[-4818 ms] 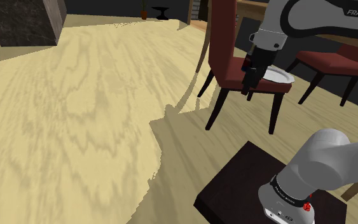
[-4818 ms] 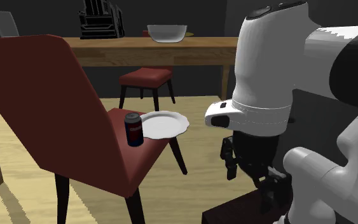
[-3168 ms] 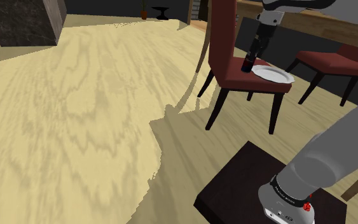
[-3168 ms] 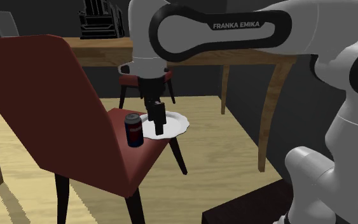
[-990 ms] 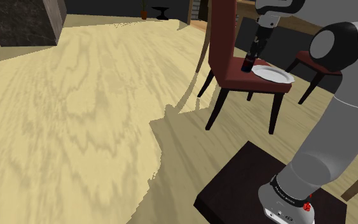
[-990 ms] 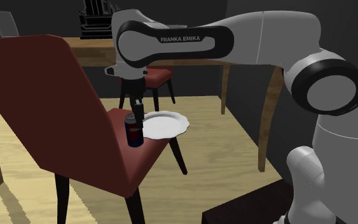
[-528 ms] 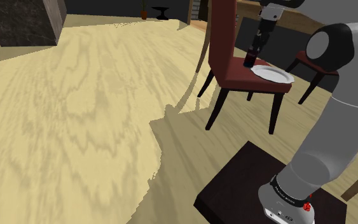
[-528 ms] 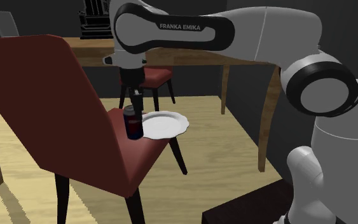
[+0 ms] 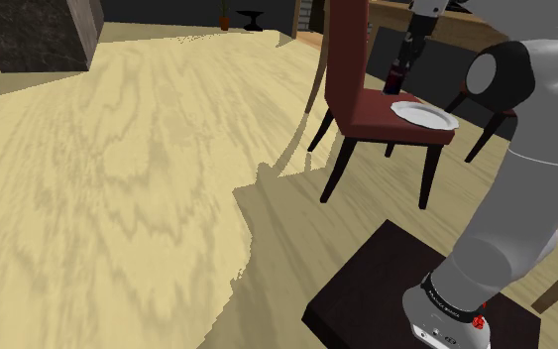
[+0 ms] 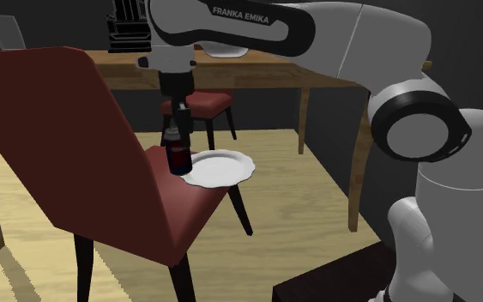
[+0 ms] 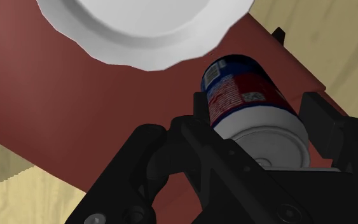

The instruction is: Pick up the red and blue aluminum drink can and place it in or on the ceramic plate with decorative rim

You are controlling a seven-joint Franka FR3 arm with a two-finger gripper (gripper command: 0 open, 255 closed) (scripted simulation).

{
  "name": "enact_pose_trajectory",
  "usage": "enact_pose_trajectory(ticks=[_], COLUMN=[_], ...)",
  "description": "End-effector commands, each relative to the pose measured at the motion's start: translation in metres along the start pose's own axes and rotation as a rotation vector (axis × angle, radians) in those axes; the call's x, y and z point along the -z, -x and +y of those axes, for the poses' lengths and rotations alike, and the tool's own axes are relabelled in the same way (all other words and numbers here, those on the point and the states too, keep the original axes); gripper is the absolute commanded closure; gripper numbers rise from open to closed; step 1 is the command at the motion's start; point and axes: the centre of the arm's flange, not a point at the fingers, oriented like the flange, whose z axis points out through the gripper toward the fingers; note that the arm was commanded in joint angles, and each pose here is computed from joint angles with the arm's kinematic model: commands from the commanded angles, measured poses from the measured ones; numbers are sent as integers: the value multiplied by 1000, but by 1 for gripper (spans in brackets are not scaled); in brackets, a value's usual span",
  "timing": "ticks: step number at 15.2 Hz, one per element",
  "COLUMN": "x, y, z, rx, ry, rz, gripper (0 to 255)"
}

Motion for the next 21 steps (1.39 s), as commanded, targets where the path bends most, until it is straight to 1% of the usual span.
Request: enact_pose_trajectory(ticks=[1,2,14,21], x=[11,15,50,13], y=[0,0,124,124], z=[0,0,89,88], rx=[0,0,0,0], ry=[0,0,0,0], rz=[0,0,0,0], gripper=[255,255,255,255])
